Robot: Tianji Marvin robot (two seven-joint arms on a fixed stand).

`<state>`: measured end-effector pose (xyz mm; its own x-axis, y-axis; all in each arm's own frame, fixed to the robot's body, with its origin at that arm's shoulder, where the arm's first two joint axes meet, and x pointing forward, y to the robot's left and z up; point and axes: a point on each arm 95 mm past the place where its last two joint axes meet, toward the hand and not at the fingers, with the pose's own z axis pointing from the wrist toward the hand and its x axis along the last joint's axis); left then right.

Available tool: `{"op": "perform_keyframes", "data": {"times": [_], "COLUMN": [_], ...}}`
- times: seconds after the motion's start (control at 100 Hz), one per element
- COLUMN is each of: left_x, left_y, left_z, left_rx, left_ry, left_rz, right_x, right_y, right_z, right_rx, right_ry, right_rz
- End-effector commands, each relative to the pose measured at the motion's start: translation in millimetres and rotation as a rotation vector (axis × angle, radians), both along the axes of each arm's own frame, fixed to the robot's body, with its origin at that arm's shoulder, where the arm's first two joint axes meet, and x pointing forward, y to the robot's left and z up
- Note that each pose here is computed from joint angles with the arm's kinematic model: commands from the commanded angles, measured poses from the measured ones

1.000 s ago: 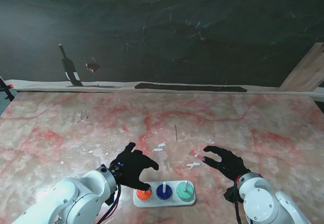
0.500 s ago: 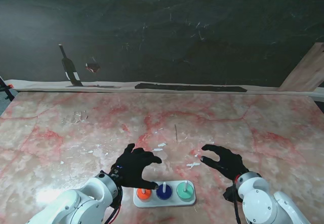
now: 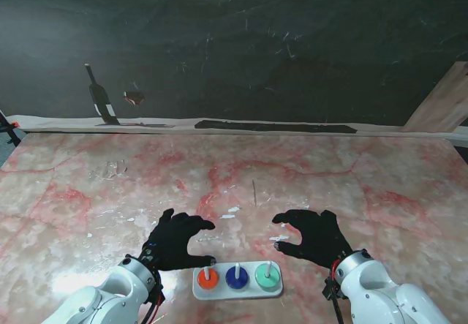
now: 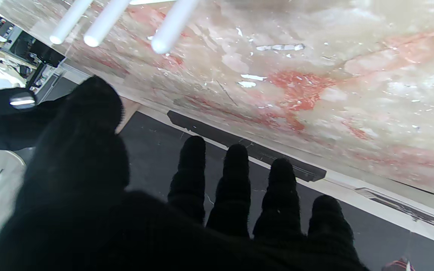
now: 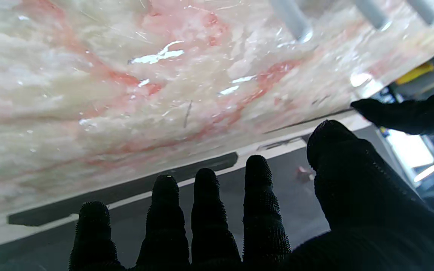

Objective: Move the three rings of the Hanoi Tower from the left rod to the right rod

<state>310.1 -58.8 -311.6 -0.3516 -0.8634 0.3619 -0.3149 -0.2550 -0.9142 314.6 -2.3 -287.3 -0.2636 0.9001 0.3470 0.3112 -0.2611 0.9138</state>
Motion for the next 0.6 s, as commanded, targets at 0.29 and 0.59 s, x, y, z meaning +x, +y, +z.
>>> {"op": "perform_keyframes", "data": {"times": [0.29, 0.59], "left_x": [-9.0, -10.4], "left_y": [12.1, 14.1], "left_z": [0.6, 1.3], "left_rx": [-0.011, -0.012], "left_ry": [0.005, 0.012], "left_rz": [0.036, 0.034], "right_x": [-23.4, -26.1], "right_y": [39.7, 73.9], "right_z": [17.7, 7.2], "right_rx": [-0.181, -0.344], "right_ry": [-0.057, -0.060], "right_rz": [0.211, 0.325]}}
